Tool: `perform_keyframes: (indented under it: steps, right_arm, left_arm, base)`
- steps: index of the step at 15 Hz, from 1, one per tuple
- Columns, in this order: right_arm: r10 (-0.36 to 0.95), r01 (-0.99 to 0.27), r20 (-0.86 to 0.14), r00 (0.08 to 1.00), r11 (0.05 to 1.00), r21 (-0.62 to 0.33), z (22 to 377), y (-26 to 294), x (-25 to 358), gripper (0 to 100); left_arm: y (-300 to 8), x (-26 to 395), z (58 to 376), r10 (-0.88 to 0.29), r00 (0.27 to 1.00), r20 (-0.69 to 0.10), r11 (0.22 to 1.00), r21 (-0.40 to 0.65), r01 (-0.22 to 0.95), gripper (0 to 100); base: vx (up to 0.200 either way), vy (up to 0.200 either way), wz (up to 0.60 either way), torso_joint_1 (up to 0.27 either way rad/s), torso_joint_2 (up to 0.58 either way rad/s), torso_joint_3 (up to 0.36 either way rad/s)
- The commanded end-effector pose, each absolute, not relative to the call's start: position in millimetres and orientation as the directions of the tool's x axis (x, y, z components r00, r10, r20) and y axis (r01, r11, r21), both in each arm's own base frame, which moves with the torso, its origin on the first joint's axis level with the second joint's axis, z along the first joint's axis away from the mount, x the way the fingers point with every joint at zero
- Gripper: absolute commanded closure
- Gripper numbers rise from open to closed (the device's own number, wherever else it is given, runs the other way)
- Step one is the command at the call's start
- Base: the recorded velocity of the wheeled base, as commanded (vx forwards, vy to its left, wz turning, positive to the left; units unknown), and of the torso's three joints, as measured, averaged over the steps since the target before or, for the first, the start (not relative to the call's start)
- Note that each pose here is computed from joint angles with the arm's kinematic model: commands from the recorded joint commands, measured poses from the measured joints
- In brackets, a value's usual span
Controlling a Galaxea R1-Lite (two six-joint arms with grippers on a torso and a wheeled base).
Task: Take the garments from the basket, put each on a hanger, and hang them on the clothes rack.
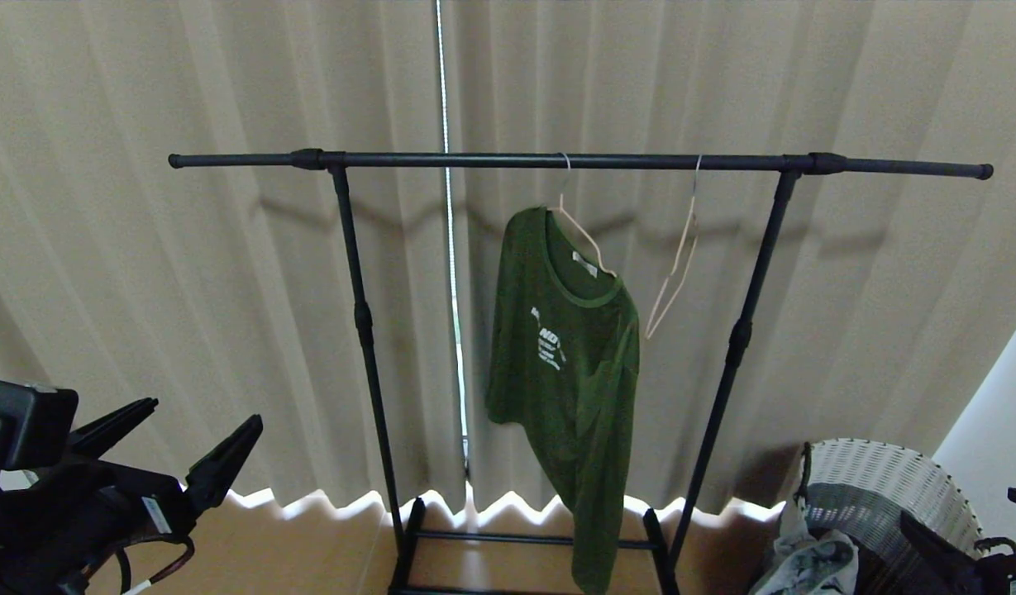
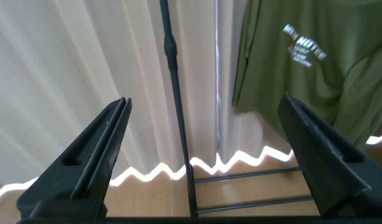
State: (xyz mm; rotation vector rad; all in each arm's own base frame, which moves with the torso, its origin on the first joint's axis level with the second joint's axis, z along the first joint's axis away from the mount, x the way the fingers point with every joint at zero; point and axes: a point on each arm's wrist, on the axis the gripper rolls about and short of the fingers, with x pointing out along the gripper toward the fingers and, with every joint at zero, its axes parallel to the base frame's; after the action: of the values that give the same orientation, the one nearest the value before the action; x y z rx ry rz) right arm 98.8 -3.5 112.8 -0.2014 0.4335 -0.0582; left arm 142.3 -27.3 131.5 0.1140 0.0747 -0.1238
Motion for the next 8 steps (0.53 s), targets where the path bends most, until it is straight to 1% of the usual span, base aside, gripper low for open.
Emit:
perform_keyframes:
  steps: [1,8]
  right_arm:
    - [-0.100,0.014,-0.411,0.906,0.978,-0.206,113.0,-3.6,99.2,0]
    - [-0.100,0.016,-0.404,0.909,0.978,-0.206,113.7,-3.6,99.2,0]
  left_arm:
    - [-27.0,142.1,131.8,-0.117,0.990,-0.079,0.986,0.109,0.125,0]
    - [-27.4,142.9,130.9,-0.119,0.989,-0.086,0.986,0.109,0.128,0]
  base:
    - [0.000,0.000,0.00,-0.159,0.34,0.193]
    - [0.000,0.000,0.00,-0.196,0.47,0.268]
